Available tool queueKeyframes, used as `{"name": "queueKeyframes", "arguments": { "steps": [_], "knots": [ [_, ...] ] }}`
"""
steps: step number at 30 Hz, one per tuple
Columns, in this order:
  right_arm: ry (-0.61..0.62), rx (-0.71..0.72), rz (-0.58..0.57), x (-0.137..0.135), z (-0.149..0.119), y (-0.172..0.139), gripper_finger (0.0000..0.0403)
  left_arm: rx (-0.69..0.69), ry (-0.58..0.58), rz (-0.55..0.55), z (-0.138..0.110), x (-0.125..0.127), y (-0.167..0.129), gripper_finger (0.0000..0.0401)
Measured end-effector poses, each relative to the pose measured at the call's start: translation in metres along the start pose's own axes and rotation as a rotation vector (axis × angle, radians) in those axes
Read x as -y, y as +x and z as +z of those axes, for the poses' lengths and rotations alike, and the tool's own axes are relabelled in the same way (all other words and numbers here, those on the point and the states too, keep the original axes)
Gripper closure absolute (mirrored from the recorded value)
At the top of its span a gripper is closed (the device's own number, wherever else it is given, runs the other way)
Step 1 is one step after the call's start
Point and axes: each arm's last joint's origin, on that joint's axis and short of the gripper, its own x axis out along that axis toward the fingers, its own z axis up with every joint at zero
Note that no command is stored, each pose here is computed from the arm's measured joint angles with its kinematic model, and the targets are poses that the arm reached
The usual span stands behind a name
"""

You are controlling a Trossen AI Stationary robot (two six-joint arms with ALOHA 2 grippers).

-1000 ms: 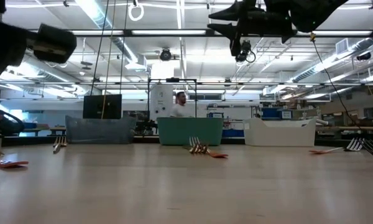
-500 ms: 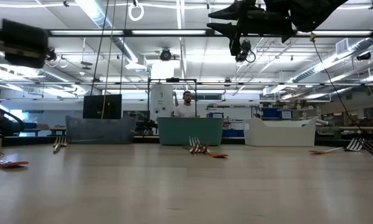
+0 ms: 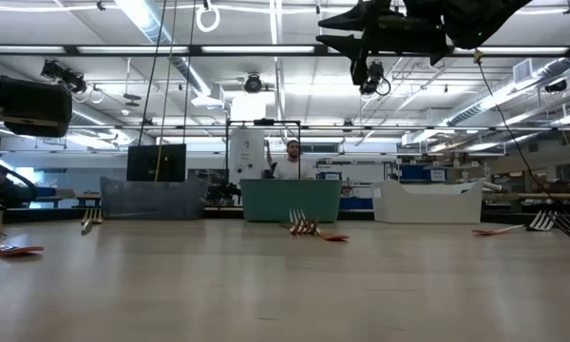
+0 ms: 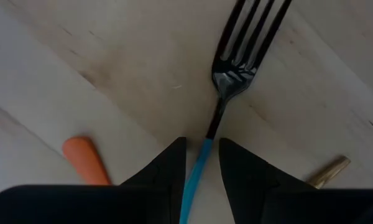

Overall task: Sort silverware by color (type)
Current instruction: Put the blue fork into the black bin

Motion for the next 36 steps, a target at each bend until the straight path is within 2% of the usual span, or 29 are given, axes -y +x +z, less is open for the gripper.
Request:
{"name": "queueKeyframes", "arguments": {
  "steps": [6,12,20,23,26,33,36],
  "knots": [
    [0.004,-0.006,-0.004,0.000,-0.001,0.000,0.0285,-0.010,-0.009,-0.042,0.001,-0.002,0.010,0.0314],
    [0.012,-0.016,-0.010,0.001,-0.002,0.000,0.0285,-0.031,-0.015,-0.045,0.001,-0.001,0.015,0.0384],
    [0.012,-0.015,-0.010,0.001,-0.002,0.000,0.0285,-0.037,-0.046,-0.036,0.008,-0.005,0.009,0.0390],
    [0.012,-0.015,-0.010,0.001,-0.002,0.000,0.0285,-0.042,-0.052,-0.003,0.016,-0.008,0.002,0.0391],
    [0.012,-0.015,-0.010,0.001,-0.002,0.000,0.0285,-0.013,-0.066,0.089,0.027,-0.014,-0.007,0.0392],
    [0.035,-0.020,0.001,0.002,-0.001,-0.001,0.0285,0.016,-0.199,0.181,0.039,-0.035,-0.025,0.0393],
    [0.035,-0.027,0.015,0.003,0.000,-0.002,0.0285,-0.023,-0.238,0.248,0.039,-0.048,-0.034,0.0393]
  ]
}}
